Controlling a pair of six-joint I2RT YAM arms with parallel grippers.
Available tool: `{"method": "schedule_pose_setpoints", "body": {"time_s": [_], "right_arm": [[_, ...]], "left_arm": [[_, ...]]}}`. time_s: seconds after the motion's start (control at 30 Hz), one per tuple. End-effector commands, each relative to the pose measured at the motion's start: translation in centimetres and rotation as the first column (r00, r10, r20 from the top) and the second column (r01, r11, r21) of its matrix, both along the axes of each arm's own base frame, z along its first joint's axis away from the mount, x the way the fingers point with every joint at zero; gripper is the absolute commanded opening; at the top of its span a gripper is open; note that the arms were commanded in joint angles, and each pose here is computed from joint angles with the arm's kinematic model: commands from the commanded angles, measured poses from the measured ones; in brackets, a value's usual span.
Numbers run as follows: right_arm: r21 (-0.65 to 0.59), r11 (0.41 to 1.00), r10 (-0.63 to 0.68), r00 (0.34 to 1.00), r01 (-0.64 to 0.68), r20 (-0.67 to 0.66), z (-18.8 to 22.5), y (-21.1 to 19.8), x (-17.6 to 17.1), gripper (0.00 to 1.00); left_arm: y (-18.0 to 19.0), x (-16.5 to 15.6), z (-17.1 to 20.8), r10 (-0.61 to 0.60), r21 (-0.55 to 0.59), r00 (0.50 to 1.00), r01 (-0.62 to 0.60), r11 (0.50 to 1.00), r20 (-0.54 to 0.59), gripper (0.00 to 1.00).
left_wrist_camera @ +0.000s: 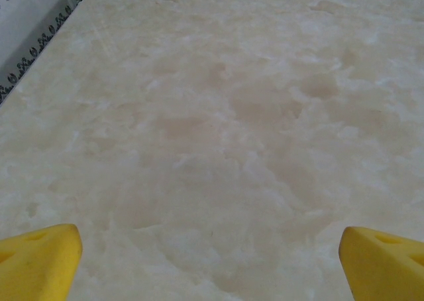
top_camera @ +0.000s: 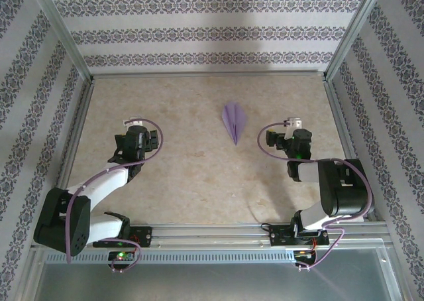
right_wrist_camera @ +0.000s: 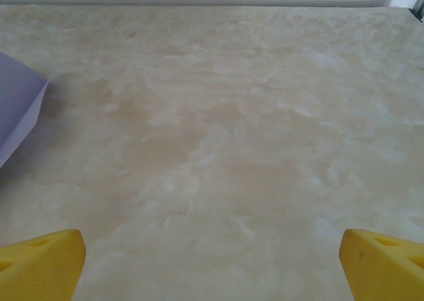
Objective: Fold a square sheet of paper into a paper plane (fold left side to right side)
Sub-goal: Reset both arms
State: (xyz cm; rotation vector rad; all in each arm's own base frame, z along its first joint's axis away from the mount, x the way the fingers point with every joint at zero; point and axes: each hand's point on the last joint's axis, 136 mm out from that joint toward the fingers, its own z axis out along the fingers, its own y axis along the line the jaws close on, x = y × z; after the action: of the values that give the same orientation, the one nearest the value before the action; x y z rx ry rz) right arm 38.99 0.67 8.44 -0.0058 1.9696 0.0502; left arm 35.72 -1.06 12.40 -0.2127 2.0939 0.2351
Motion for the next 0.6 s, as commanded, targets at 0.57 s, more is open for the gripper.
{"method": "schedule_pose_setpoints", "body": {"time_s": [0.57], "right_arm": [[0.023, 1.0, 0.005, 0.996, -0.007, 0.092, 2.2, -0.1, 0.9, 0.98]], "left_arm": [[0.6, 1.9, -0.3, -0.12, 0.065, 0.976, 0.11, 0.992, 0.182, 1.0]]}}
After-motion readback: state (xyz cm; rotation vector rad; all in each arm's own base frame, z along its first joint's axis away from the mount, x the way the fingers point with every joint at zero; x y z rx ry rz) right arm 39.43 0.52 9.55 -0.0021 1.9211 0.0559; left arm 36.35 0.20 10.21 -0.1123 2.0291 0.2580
